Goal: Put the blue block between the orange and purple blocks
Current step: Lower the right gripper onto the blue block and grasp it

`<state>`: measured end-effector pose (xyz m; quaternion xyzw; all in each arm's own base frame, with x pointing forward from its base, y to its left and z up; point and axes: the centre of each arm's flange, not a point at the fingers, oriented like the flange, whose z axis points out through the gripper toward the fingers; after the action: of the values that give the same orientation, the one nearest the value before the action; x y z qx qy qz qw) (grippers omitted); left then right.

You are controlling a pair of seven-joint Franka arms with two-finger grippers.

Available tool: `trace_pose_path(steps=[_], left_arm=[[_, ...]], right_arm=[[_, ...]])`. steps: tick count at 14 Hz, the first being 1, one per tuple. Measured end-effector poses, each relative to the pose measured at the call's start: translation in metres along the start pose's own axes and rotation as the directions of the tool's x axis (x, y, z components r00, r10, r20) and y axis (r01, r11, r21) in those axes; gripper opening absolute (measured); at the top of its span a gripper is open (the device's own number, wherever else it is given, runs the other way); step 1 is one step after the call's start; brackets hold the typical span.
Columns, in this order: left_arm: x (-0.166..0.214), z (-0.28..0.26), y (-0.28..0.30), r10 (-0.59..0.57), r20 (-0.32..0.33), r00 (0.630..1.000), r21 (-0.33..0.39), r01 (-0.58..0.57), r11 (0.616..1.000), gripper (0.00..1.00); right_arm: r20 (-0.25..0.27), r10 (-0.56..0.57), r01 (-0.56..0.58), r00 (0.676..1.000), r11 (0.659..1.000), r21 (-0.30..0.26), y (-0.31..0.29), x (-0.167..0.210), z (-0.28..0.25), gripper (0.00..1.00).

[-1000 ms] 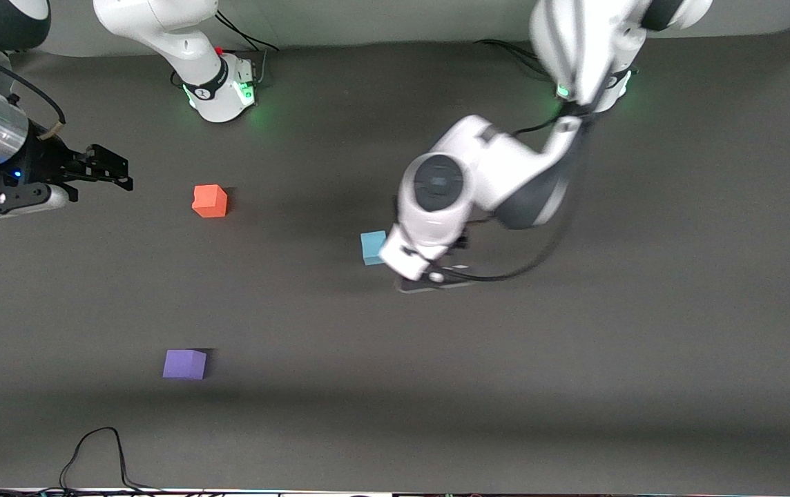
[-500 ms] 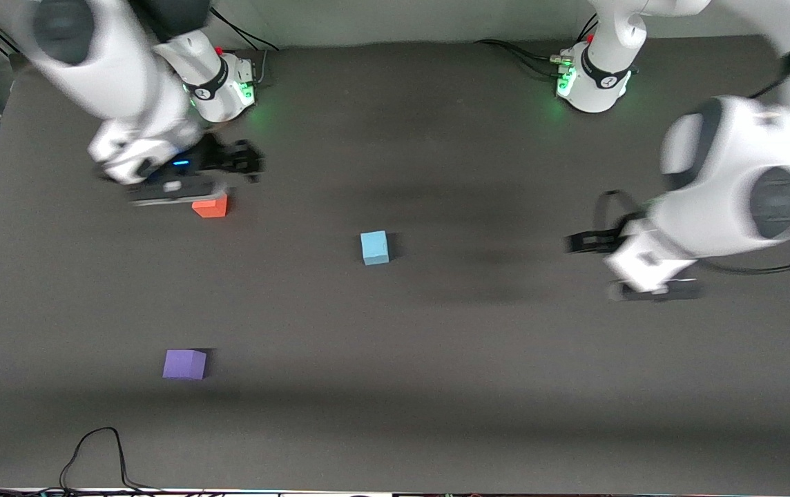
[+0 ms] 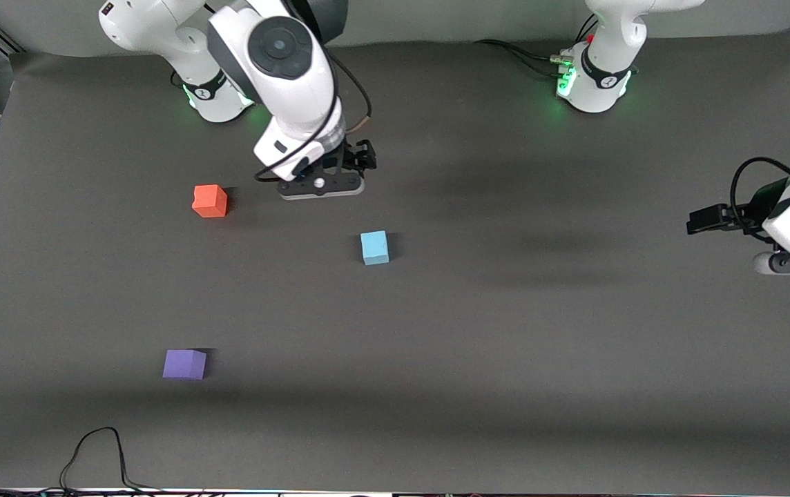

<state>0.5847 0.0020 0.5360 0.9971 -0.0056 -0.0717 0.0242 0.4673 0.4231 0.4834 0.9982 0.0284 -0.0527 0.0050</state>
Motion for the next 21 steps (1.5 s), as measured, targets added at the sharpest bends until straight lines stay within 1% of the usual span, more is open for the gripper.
trace_pose_path(steps=[3,8,11,13,16,19,21], left_arm=[[-0.013,-0.021,0.001,0.001,-0.025,1.000,0.005,-0.001,1.000,1.00],[-0.017,-0.042,0.004,0.005,-0.068,0.998,0.008,-0.004,1.000,1.00],[-0.022,-0.044,0.010,0.011,-0.045,0.999,0.015,-0.011,1.000,1.00],[-0.022,-0.046,0.012,0.015,-0.047,0.999,0.018,-0.014,1.000,1.00],[-0.022,-0.047,0.012,0.016,-0.049,0.999,0.021,-0.014,1.000,1.00],[-0.022,-0.047,0.014,0.020,-0.049,0.999,0.023,-0.018,1.000,1.00],[-0.022,-0.047,0.016,0.023,-0.049,0.999,0.032,-0.021,0.999,1.00]], right_arm=[[-0.042,-0.032,0.033,0.999,0.999,0.025,-0.024,-0.006,0.037,1.00],[-0.056,-0.020,0.021,0.998,1.000,0.014,-0.025,0.005,0.126,1.00],[-0.071,-0.014,0.015,0.997,1.000,0.013,-0.025,0.013,0.164,1.00],[-0.084,-0.010,0.011,0.996,1.000,0.012,-0.026,0.020,0.190,1.00],[-0.103,-0.016,0.015,0.995,1.000,-0.005,-0.025,0.029,0.227,1.00],[-0.130,-0.016,0.016,0.991,1.000,0.000,-0.026,0.037,0.261,1.00],[-0.132,-0.016,0.015,0.991,1.000,-0.005,-0.025,0.039,0.279,1.00]])
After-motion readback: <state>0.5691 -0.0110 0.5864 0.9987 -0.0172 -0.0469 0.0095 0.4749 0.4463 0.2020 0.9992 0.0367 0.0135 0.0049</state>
